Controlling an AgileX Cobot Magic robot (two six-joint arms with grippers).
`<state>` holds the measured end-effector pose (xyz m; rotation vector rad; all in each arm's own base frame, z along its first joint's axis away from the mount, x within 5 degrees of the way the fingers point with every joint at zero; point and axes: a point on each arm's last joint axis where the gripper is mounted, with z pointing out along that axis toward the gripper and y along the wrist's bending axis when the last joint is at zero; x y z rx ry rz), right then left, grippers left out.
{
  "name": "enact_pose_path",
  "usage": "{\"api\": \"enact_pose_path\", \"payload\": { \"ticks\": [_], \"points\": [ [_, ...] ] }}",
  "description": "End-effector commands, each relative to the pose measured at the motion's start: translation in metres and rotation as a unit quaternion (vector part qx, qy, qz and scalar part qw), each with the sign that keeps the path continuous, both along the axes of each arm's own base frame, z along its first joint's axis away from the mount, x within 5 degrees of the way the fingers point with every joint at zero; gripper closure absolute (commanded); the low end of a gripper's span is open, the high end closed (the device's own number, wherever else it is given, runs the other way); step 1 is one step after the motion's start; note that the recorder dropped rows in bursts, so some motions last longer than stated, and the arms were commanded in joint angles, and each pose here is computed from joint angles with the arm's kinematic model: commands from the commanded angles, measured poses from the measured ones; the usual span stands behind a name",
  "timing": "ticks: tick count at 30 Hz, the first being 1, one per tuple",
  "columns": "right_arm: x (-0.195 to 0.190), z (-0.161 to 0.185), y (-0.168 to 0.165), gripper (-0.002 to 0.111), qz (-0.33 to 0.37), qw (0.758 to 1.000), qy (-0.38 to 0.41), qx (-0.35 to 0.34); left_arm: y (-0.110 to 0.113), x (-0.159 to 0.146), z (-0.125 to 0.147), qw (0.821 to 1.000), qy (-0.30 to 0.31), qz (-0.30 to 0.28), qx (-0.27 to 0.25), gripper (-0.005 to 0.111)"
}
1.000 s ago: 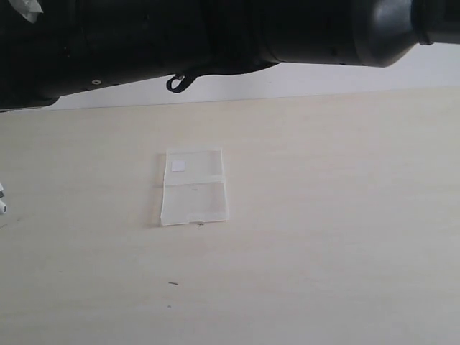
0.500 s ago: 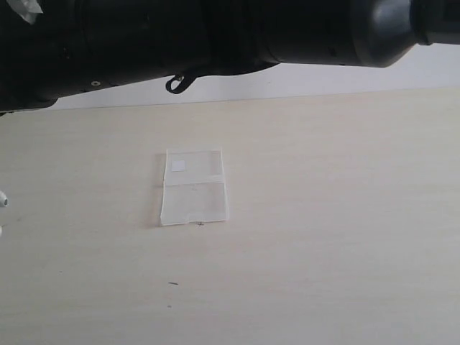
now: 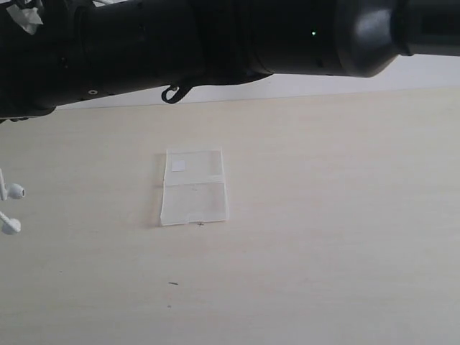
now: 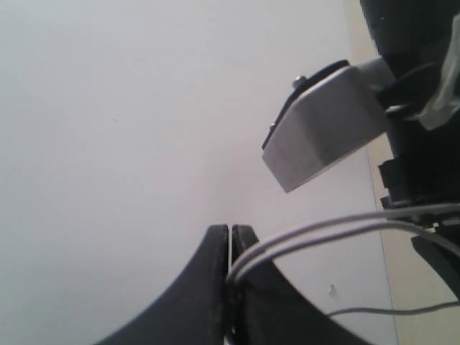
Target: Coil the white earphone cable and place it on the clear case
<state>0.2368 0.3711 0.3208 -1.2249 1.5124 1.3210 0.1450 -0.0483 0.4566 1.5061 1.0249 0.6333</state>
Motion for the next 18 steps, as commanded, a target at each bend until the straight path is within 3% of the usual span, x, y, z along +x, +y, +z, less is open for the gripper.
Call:
{"api": "enact_pose_path", "payload": {
  "ticks": [1,3,8,18],
  "points": [
    [-0.001,0.003,0.001,0.085,0.0,1.0,-0.005,0.006,-0.001,-0.003,0.005,1.0,-0.01,-0.002,-0.011,0.107],
    [0.0,0.003,0.001,0.083,-0.002,1.0,-0.006,0.006,-0.001,-0.003,0.005,1.0,-0.01,-0.002,-0.011,0.107],
    [0.0,0.003,0.001,0.062,-0.003,1.0,-0.006,0.006,-0.001,-0.003,0.004,1.0,-0.01,-0.002,-0.01,0.107],
    [-0.004,0.015,-0.003,0.06,-0.002,1.0,-0.018,0.016,-0.001,-0.003,0.004,1.0,-0.01,-0.001,-0.008,0.107]
  ]
}}
